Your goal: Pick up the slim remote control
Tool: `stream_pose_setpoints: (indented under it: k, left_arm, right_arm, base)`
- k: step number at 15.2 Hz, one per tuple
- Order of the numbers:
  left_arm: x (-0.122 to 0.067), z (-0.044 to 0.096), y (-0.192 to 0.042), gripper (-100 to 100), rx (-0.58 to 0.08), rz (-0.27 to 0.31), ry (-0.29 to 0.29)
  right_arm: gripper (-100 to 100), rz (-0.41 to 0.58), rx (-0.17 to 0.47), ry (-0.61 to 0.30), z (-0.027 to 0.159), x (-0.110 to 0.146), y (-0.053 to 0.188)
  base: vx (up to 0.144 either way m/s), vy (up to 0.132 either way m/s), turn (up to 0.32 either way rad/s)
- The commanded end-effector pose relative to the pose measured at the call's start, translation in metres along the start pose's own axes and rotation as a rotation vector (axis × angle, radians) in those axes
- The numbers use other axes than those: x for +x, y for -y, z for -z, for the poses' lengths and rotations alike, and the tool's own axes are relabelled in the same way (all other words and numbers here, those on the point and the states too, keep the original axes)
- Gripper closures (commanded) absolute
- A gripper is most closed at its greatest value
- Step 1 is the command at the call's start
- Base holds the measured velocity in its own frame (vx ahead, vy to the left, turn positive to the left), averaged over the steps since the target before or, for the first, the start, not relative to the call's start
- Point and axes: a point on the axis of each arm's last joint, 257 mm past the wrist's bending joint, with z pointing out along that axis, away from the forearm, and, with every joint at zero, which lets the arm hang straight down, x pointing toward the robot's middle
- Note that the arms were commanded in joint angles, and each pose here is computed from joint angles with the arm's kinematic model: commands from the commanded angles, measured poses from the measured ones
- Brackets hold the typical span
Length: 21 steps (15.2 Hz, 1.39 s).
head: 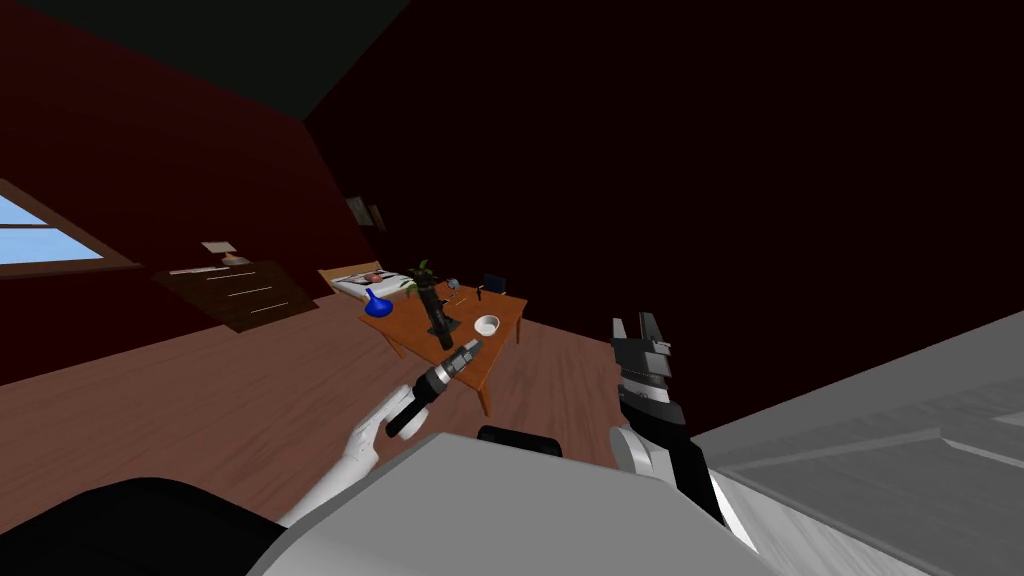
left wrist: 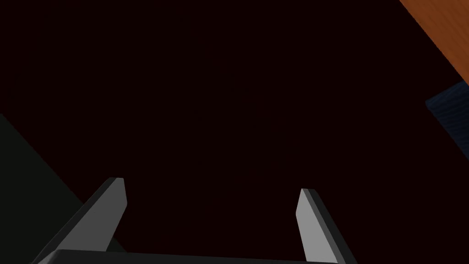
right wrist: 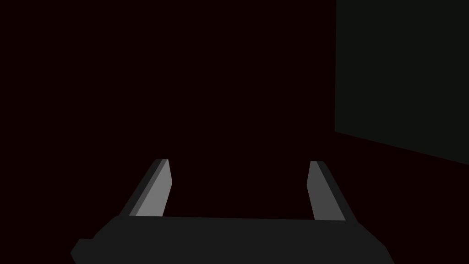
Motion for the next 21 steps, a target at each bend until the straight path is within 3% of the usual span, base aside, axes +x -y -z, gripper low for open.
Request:
stream_pose_setpoints:
  k: [1,2,3,5,6,8,9,10,11,13,14,16,17,19,20,21]
  left_arm:
    - [0.017,0.004,-0.016,-100,-0.018,-0.049,-0.081]
    - [0.023,0.009,-0.026,-100,-0.042,-0.047,-0.094]
    - [0.031,0.012,-0.034,-100,-0.042,-0.085,-0.148]
    - [0.037,0.018,-0.045,-100,-0.068,-0.084,-0.163]
    - [0.045,0.023,-0.055,-100,-0.073,-0.127,-0.223]
    - [0.049,0.029,-0.065,-100,-0.096,-0.120,-0.232]
    - [0.059,0.038,-0.079,-100,-0.111,-0.160,-0.296]
    - [0.061,0.042,-0.085,-100,-0.125,-0.156,-0.301]
    - [0.066,0.047,-0.093,-100,-0.125,-0.196,-0.356]
    - [0.071,0.056,-0.105,-100,-0.155,-0.191,-0.371]
    - [0.077,0.066,-0.117,-100,-0.165,-0.232,-0.433]
    - [0.079,0.073,-0.125,-100,-0.185,-0.225,-0.441]
    - [0.083,0.083,-0.135,-100,-0.192,-0.266,-0.500]
    - [0.086,0.091,-0.145,-100,-0.217,-0.258,-0.510]
    - [0.089,0.103,-0.156,-100,-0.227,-0.296,-0.570]
    - [0.091,0.110,-0.163,-100,-0.247,-0.289,-0.578]
  right_arm:
    - [0,0.000,0.000,0.000,0.000,0.000,0.000]
    - [0,0.000,0.000,0.000,0.000,0.000,0.000]
    - [0,0.000,0.000,0.000,0.000,0.000,0.000]
    - [0,0.000,0.000,0.000,0.000,0.000,0.000]
    - [0,0.000,0.000,0.000,0.000,0.000,0.000]
    - [0,0.000,0.000,0.000,0.000,0.000,0.000]
    - [0,0.000,0.000,0.000,0.000,0.000,0.000]
    - [0,0.000,0.000,0.000,0.000,0.000,0.000]
    - [0,0.000,0.000,0.000,0.000,0.000,0.000]
    - [0,0.000,0.000,0.000,0.000,0.000,0.000]
    - [0,0.000,0.000,0.000,0.000,0.000,0.000]
    - [0,0.000,0.000,0.000,0.000,0.000,0.000]
    - [0,0.000,0.000,0.000,0.000,0.000,0.000]
    - [0,0.000,0.000,0.000,0.000,0.000,0.000]
    - [0,0.000,0.000,0.000,0.000,0.000,0.000]
    - [0,0.000,0.000,0.000,0.000,0.000,0.000]
  base:
    - [0.075,-0.112,0.052]
    - [0.075,-0.127,0.048]
    - [0.087,-0.146,0.055]
    - [0.074,-0.115,0.038]
    - [0.070,-0.088,0.040]
    - [0.065,-0.069,0.032]
    - [0.087,-0.070,0.029]
    - [0.095,-0.080,0.040]
    - [0.116,-0.107,0.055]
    - [0.110,-0.087,0.039]
    - [0.089,-0.070,0.035]
    - [0.084,-0.067,0.031]
    - [0.091,-0.058,0.037]
    - [0.098,-0.048,0.029]
    - [0.118,-0.058,0.040]
    - [0.138,-0.077,0.040]
